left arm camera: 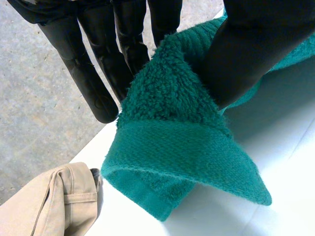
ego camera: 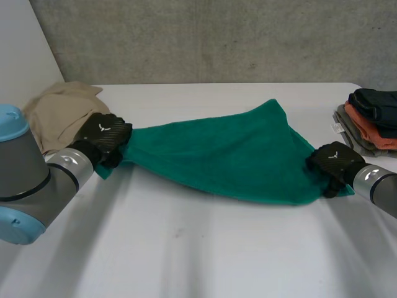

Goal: Fold the laundry.

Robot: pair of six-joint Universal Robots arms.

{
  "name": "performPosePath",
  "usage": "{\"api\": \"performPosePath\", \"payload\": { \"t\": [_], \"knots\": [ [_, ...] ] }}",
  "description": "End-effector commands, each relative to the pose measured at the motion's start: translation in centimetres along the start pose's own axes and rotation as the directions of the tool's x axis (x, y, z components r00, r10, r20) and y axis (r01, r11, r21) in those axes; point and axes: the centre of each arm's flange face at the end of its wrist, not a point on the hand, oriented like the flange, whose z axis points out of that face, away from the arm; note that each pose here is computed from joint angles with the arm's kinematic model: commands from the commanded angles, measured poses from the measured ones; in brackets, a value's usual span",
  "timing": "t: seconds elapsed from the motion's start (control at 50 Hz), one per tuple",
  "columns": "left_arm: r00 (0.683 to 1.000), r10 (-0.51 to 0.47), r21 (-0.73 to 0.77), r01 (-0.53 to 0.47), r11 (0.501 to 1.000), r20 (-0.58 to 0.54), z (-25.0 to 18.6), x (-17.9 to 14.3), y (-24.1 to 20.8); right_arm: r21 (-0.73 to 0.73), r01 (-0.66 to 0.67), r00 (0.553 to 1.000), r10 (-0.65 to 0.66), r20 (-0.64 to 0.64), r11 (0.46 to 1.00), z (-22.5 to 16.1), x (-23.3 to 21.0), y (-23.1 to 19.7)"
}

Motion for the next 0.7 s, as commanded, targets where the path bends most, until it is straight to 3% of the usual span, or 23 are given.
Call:
{"api": "performPosePath", "payload": {
  "t": [0.02,0.24,0.32,0.48,0.56,0.7],
  "knots": [
    [1.0,-0.003,-0.008,0.003,1.0,0.002,0.0,-0.1,0.1,0.031,-0.009,0.999,0.011,-0.044,0.999,0.7,0.7,-0.4],
    [0.999,-0.04,-0.027,0.04,0.999,0.008,-1.7,-1.1,-1.8,0.059,-0.055,0.995,0.06,-0.081,0.997,0.2,2.6,-3.4],
    [0.998,-0.057,-0.014,0.057,0.998,0.024,-3.6,-2.3,-4.1,0.004,-0.037,0.998,0.037,-0.058,0.999,-3.3,4.1,-6.4],
    [0.997,-0.062,0.033,0.06,0.998,0.054,-9.9,-4.8,-10.7,-0.103,0.043,0.988,-0.057,-0.142,0.994,-15.6,8.3,-13.9],
    [0.995,-0.066,0.013,0.065,0.998,0.069,-12.2,-5.8,-12.5,-0.076,0.067,0.983,-0.079,-0.168,0.995,-17.9,8.2,-15.5],
    [0.994,-0.101,-0.151,0.105,0.983,0.032,-9.8,-6.2,-9.7,-0.092,0.066,0.996,-0.071,-0.05,0.994,-15.8,5.4,-14.4]
  ]
}}
